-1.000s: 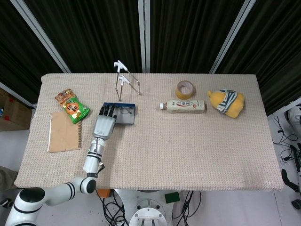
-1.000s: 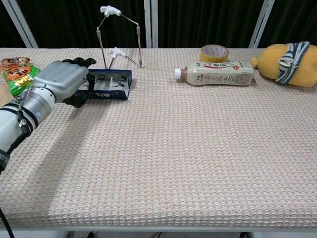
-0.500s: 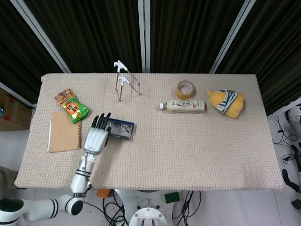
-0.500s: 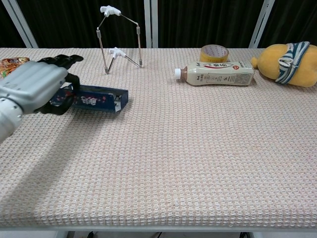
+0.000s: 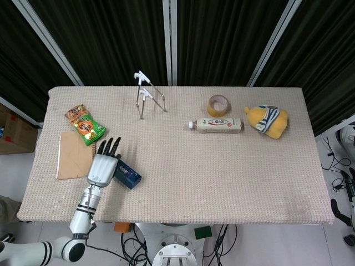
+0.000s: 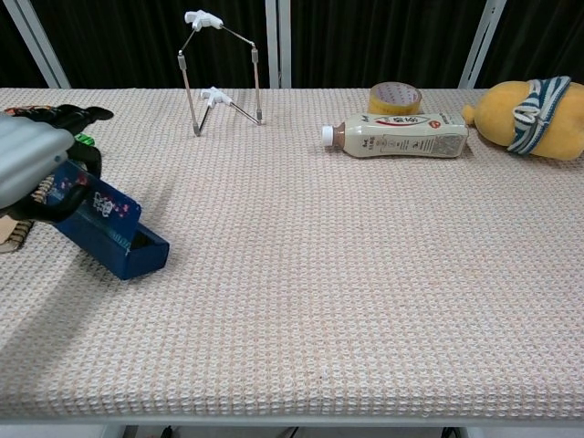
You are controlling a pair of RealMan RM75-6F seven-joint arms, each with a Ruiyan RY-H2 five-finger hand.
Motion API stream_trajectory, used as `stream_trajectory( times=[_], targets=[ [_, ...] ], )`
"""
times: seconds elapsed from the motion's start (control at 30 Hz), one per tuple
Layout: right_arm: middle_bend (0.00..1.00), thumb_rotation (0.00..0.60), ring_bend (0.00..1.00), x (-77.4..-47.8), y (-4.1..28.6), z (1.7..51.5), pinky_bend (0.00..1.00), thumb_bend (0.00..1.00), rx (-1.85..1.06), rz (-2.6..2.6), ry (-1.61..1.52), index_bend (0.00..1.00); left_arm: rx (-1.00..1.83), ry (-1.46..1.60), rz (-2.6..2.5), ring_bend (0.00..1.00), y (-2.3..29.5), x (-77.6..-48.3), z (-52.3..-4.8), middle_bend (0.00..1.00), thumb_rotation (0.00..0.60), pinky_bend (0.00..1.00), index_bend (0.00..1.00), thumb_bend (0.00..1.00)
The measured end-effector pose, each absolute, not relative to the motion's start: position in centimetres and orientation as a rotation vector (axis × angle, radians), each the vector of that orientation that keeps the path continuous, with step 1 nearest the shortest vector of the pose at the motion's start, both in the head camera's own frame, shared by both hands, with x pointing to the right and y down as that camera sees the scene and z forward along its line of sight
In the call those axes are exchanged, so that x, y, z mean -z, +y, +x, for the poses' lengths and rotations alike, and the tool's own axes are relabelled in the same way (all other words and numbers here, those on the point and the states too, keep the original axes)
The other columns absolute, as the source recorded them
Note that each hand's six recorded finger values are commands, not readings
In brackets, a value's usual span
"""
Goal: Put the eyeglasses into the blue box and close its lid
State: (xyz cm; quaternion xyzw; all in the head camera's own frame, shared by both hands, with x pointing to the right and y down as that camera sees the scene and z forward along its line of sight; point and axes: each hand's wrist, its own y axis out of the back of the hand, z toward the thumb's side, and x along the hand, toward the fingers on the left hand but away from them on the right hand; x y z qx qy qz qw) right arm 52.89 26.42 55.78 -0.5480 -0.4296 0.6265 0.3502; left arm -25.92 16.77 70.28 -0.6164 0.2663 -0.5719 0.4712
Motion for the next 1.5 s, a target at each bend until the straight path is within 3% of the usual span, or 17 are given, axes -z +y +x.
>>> stream_trajectory(
  times=[0.2,0.27,0.33,0.4,0.5,0.6,0.87,1.27,1.5],
  targets=[
    [0.00,0.600,0.00,-56.2,26.7,53.2,0.00,0.46,-1.641,-1.426,-1.113,0.00,1.416,0.593,-1.472,0.00,15.7,-71.8,-24.4,0.02,0.600,0.12,0.75,0.50],
    [0.00,0.600,0.00,-56.4,26.7,53.2,0.00,0.46,-1.644,-1.429,-1.112,0.00,1.423,0.575,-1.461,0.00,15.6,-72.1,-24.3,0.01,0.600,0.12,0.70,0.49],
    [0.00,0.600,0.00,-56.5,26.7,53.3,0.00,0.46,-1.643,-1.431,-1.113,0.00,1.426,0.552,-1.452,0.00,15.6,-72.2,-24.1,0.00,0.600,0.12,0.56,0.48],
    [0.00,0.600,0.00,-56.5,26.6,53.3,0.00,0.46,-1.641,-1.431,-1.115,0.00,1.424,0.533,-1.451,0.00,15.8,-72.4,-24.0,0.00,0.600,0.12,0.34,0.44],
    [0.00,0.600,0.00,-56.4,26.6,53.3,0.00,0.46,-1.638,-1.430,-1.117,0.00,1.425,0.510,-1.457,0.00,16.0,-72.6,-24.0,0.00,0.600,0.12,0.11,0.41],
    [0.00,0.600,0.00,-56.3,26.7,53.4,0.00,0.46,-1.638,-1.427,-1.121,0.00,1.414,0.520,-1.462,0.00,16.1,-72.6,-24.0,0.00,0.600,0.12,0.01,0.39],
    [0.00,0.600,0.00,-56.2,26.7,53.3,0.00,0.46,-1.632,-1.421,-1.122,0.00,1.355,0.604,-1.476,0.00,15.8,-72.0,-23.9,0.00,0.600,0.11,0.00,0.30],
    [0.00,0.600,0.00,-56.3,26.7,53.1,0.00,0.46,-1.636,-1.423,-1.113,0.00,1.338,0.639,-1.471,0.00,15.7,-72.0,-24.5,0.00,0.600,0.11,0.00,0.29],
    [0.00,0.600,0.00,-55.9,26.3,53.0,0.00,0.46,-1.618,-1.415,-1.124,0.00,1.285,0.756,-1.461,0.00,15.2,-69.3,-24.9,0.00,0.598,0.11,0.00,0.22]
  ],
)
